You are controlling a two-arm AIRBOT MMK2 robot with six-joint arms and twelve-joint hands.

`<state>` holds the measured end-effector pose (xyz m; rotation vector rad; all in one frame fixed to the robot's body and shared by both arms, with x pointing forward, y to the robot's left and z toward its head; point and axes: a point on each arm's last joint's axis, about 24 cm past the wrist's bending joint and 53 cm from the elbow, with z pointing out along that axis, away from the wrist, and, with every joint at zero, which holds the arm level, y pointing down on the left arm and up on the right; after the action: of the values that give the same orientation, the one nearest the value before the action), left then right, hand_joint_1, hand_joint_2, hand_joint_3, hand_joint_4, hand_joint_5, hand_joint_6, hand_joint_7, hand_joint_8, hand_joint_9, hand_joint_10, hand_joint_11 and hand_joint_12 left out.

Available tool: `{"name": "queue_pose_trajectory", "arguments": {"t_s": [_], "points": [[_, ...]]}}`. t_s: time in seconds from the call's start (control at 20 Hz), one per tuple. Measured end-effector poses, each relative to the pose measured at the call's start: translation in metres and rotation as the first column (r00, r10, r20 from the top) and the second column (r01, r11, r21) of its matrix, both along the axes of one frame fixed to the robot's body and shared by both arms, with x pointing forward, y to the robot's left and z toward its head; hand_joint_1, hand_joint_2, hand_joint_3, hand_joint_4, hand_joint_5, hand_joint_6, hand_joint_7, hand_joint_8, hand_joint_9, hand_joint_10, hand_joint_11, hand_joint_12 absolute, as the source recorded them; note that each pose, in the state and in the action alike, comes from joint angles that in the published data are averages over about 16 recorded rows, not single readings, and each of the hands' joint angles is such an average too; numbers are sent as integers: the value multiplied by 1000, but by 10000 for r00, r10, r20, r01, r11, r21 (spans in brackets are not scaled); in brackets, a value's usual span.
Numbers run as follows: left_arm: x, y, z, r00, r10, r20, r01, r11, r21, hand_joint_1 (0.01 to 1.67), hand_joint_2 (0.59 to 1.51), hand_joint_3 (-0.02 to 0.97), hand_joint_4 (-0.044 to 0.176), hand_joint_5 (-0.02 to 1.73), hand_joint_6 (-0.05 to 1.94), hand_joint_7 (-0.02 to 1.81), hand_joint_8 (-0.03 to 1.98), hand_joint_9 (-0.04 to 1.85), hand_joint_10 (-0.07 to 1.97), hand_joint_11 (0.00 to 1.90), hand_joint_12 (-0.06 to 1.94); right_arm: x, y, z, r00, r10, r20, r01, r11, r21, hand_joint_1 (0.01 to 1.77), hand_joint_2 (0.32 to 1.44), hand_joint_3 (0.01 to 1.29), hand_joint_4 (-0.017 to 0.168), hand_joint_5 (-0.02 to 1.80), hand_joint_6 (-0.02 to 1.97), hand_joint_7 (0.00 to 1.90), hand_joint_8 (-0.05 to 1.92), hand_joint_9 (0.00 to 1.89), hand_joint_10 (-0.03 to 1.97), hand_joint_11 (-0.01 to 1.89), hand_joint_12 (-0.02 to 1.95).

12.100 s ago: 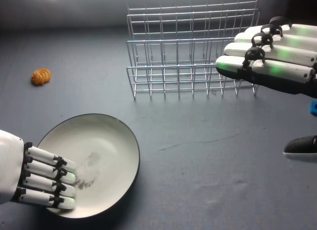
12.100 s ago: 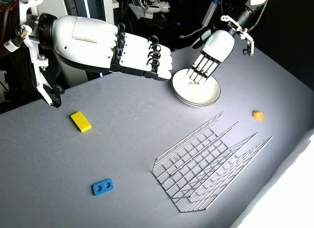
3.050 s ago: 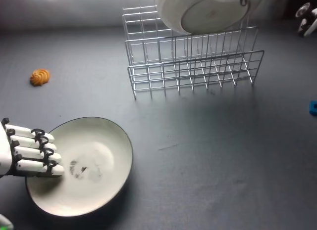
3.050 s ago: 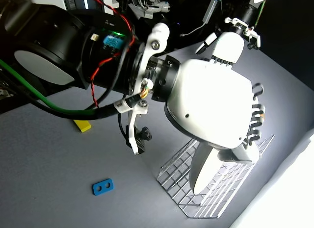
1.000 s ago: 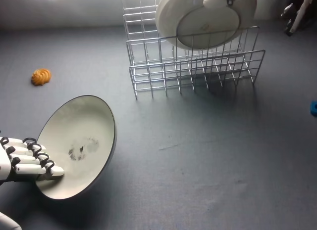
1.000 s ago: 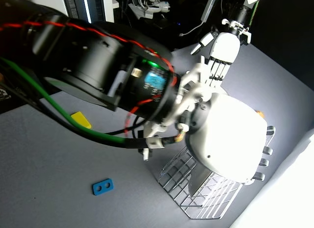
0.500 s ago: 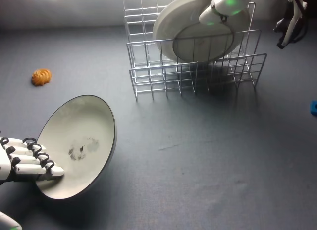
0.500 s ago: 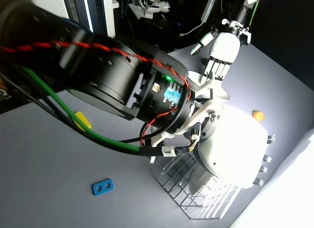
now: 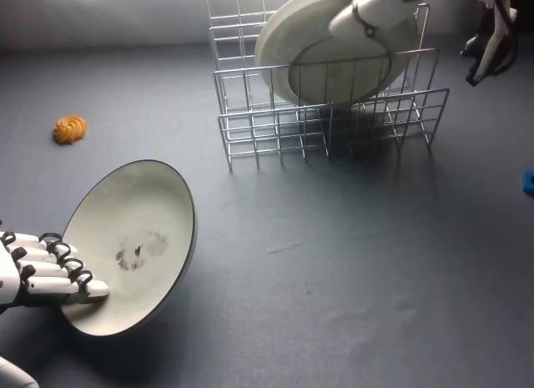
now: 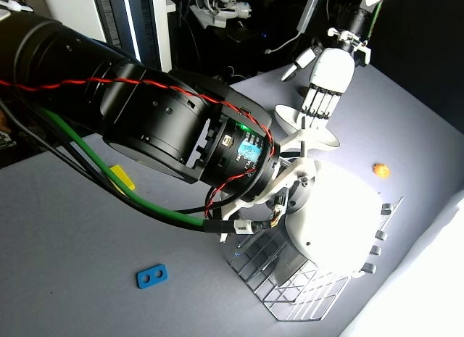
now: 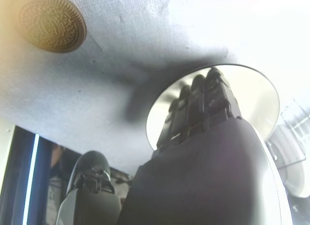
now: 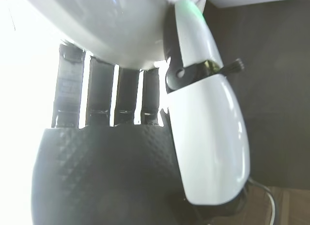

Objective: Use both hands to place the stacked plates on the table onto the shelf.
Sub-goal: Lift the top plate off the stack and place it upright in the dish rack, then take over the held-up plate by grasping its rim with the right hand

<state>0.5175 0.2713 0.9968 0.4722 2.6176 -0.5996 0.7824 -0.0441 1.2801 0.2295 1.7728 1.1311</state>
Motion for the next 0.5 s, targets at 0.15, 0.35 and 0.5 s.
{"name": "queue_pose_trajectory", "arguments": {"t_s": [0.15, 0.35, 0.5], "points": [[0, 0, 0, 10000, 15, 4, -15, 10000, 1, 17, 1152, 15, -6, -8, -27, 14, -3, 14, 6, 11, -22, 0, -2, 9, 9999, -19, 138, 18, 10000, 69, 1012, 1112, 12, -4, 821, 538, 1011, 426, 925, 527, 519, 1287], [0, 0, 0, 10000, 33, 10, -33, 10000, 4, 17, 1155, 15, -6, -8, -26, 14, -3, 14, 6, 11, -22, -5, -4, 29, 9978, 46, 658, -46, 10000, 9, 902, 1113, 12, -3, 822, 305, 1001, 167, 875, 388, 418, 1272], [0, 0, 0, 10000, 46, 16, -46, 10000, 8, 17, 1159, 15, -6, -8, -26, 13, -3, 15, 6, 11, -22, -15, -2, 48, 9905, 201, 1360, -171, 9996, -227, 834, 1110, 12, -3, 822, 103, 986, 55, 845, 317, 358, 1275]]}}
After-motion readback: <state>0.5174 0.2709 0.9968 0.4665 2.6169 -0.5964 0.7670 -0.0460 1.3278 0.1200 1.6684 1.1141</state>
